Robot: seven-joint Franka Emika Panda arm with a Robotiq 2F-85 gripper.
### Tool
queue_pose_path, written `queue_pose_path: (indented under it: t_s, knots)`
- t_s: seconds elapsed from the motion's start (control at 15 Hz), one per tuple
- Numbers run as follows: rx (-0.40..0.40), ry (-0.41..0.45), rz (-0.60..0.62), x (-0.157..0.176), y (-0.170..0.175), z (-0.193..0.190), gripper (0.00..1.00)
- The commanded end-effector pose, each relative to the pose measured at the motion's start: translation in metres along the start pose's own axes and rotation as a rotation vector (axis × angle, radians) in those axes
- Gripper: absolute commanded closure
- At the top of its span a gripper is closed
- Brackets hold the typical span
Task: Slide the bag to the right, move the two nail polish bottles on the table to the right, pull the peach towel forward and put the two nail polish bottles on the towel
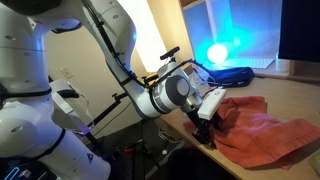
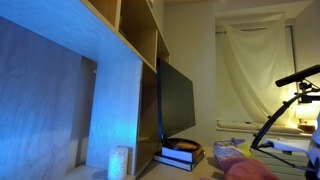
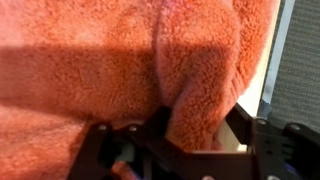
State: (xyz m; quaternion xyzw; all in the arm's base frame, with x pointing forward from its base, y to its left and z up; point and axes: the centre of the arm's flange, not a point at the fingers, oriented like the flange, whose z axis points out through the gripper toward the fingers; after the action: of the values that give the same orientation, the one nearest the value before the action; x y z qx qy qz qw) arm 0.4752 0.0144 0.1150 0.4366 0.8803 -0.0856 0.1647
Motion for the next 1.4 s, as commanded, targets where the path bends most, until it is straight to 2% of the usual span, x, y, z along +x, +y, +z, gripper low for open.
queue_pose_path:
  t_s: [0.0,0.13,0.33,0.6,0.87,1.13,1.33]
  knots:
    - [-0.005,0.069,-0.063,0.004,-0.001,-0.002,0.03]
    - [-0.008,0.089,-0.096,0.006,0.001,0.001,0.00]
    - [-0.128,0.081,-0.148,0.006,0.007,-0.009,0.00]
    - [-0.312,0.048,-0.228,0.018,-0.005,-0.059,0.00]
    - [-0.427,-0.036,-0.244,0.015,-0.019,-0.103,0.00]
    - [-0.460,-0.063,-0.223,0.007,-0.024,-0.125,0.00]
    - [-0.463,-0.072,-0.224,-0.001,-0.014,-0.123,0.00]
